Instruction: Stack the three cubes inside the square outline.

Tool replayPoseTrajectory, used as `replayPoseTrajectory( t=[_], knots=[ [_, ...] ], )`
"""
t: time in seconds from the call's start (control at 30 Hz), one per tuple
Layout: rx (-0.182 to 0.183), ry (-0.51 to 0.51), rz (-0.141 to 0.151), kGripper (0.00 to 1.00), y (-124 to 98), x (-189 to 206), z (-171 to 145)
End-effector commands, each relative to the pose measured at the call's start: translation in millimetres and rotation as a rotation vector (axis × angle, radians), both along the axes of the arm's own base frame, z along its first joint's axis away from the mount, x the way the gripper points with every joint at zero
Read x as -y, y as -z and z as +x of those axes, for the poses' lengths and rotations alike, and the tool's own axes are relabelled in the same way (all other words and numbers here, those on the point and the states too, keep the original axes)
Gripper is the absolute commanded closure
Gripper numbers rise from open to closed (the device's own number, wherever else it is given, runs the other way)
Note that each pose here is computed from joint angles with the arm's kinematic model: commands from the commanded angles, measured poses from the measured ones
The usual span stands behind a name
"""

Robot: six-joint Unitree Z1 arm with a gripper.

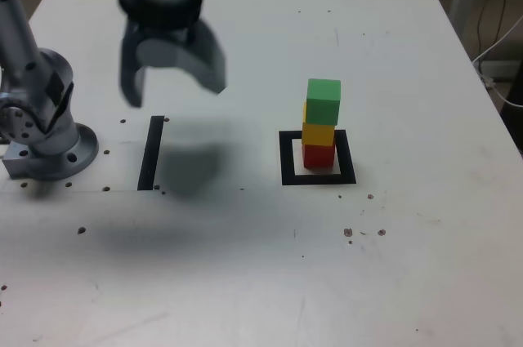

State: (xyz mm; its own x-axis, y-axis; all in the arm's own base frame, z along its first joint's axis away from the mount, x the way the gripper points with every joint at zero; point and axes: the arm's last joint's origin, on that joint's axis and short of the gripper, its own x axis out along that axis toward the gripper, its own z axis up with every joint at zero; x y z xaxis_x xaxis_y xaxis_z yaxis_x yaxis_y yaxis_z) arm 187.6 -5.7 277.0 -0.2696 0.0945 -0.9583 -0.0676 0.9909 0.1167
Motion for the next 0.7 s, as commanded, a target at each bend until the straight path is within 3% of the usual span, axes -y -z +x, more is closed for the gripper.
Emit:
replayPoseTrajectory(
  t=[0.0, 0.27, 0.67],
  knots=[
    [-0.051, -0.006, -0.010, 0.00, 19.9, -0.4, -18.2],
    [-0.064, -0.018, -0.048, 0.00, 54.0, 0.6, -37.0],
    [-0.060, -0.020, -0.059, 0.00, 62.1, 1.2, -37.8]
  ],
)
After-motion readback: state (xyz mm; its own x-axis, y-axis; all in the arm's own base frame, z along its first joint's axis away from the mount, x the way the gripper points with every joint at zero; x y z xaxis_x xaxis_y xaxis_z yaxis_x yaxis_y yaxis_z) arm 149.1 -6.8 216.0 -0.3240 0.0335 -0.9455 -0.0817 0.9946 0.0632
